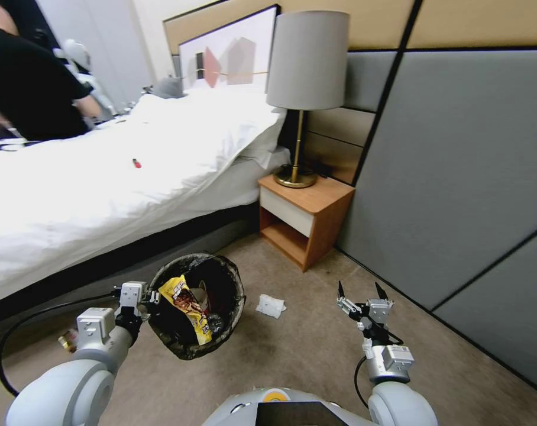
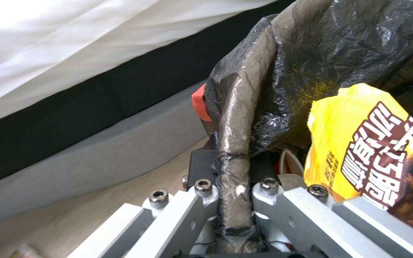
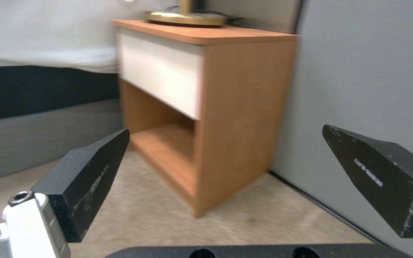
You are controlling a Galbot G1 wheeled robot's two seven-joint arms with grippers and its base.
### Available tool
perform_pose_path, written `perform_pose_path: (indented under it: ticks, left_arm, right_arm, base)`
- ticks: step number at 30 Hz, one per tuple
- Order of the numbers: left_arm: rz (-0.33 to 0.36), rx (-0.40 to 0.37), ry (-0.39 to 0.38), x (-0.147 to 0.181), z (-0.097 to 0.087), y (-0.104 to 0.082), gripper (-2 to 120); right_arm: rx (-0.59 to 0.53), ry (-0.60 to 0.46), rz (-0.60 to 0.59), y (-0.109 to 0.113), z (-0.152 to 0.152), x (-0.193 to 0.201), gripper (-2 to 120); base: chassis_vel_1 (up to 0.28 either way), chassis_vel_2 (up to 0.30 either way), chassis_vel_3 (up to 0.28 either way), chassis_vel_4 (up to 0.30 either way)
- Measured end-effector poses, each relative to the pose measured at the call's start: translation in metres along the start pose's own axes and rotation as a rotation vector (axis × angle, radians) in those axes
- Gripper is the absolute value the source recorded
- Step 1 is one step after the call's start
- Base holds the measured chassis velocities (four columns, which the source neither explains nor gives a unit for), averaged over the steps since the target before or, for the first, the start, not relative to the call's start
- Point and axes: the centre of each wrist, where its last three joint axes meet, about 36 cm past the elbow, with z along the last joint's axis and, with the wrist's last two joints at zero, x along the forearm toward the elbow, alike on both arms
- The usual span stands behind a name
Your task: Pick up the trash bin, then pick up the garbage from the floor and place it into the trash bin.
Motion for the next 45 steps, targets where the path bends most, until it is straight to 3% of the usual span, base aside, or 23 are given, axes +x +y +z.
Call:
perform_pose_path:
  ticks: [11,22,30,36,45]
  left_arm:
    - [-0.011,0.003,-0.009,-0.002,0.003,0.001,1]
    - [-0.023,0.006,0.009,0.002,0.005,-0.003,1]
    - [-0.035,-0.009,0.031,0.003,0.006,-0.003,1]
    - [-0.042,-0.023,0.046,0.004,0.007,-0.002,1]
    - [-0.028,-0.012,0.050,0.004,0.009,-0.004,1]
  right_arm:
    - [0.008,0.045,-0.019,-0.002,0.000,-0.008,100]
    - [0.004,0.152,-0.177,-0.014,-0.009,-0.071,100]
    - [0.039,0.230,-0.329,-0.011,0.009,-0.132,100]
    - [0.026,0.312,-0.422,0.009,0.019,-0.185,100]
    - [0.048,0.453,-0.479,0.010,0.058,-0.213,100]
  base:
    - [0.016,0.017,0.015,0.013]
    - [0.000,0.000,0.000,0.000]
    - [0.000,0.000,0.000,0.000]
    - [0.000,0.000,0.000,0.000]
    - [0.000,0.000,0.000,0.000]
